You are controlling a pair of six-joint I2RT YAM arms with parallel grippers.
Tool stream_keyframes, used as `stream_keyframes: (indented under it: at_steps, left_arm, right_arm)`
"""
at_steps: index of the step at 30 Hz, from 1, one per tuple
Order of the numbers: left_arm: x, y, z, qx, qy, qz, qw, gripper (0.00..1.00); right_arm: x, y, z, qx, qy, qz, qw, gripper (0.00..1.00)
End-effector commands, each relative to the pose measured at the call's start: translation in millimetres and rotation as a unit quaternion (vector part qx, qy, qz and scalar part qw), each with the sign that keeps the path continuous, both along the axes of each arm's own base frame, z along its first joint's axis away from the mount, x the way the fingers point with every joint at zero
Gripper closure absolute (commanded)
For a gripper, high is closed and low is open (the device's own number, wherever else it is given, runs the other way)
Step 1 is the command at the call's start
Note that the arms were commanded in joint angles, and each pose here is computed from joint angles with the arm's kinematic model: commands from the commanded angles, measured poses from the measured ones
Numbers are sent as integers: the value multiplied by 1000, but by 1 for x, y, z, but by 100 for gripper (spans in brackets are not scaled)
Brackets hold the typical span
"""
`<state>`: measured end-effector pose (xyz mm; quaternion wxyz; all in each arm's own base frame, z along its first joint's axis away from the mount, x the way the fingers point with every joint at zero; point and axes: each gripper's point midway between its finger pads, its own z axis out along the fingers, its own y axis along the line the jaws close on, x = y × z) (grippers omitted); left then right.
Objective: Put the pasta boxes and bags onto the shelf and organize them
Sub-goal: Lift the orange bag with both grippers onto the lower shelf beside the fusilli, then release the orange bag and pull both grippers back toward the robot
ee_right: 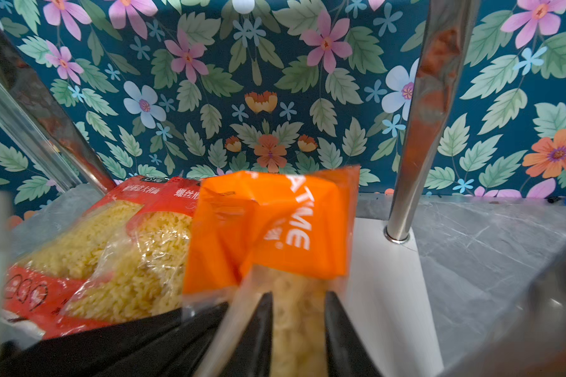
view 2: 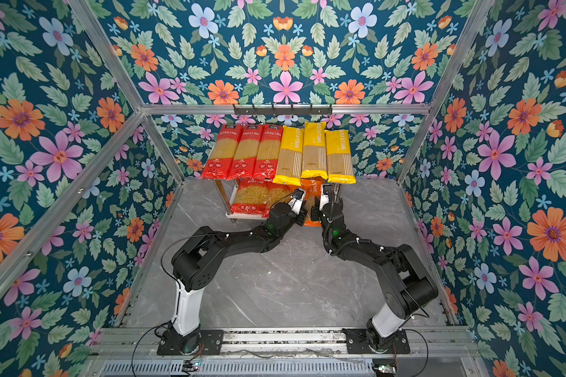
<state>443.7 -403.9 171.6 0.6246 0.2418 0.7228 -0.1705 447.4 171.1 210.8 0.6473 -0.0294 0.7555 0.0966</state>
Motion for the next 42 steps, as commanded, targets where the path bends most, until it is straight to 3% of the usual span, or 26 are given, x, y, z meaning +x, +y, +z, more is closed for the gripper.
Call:
stream_keyframes:
  at_steps: [1,7,14,22,32,36,42]
  left_arm:
    - [9,2,21,-37,-23,16,999,100]
    - [19,1,12,-47,-6,33,998,100]
    - [29,-17,16,-104,25,27,994,100]
    - [26,-29,-12,-94,72,10,993,100]
    - [8,3,25,-76,60,35,995,52]
    - [-11,23,32,-73,66,40,994,44]
    - [-62,76,24,-76,96,55,991,42]
  right_arm:
    - [-9,-7,14,20,-25,-10,999,63]
    - [-38,-20,-2,35,20,-11,999,59]
    - [-77,-40,-32,69,101,-33,992,60]
    - [-84,-45,-55,73,141,-43,986,61]
    - [-82,-37,-55,88,158,-33,983,61]
    - [-89,-42,-47,81,159,-34,983,61]
    - [-113,-54,-42,72,165,-30,983,61]
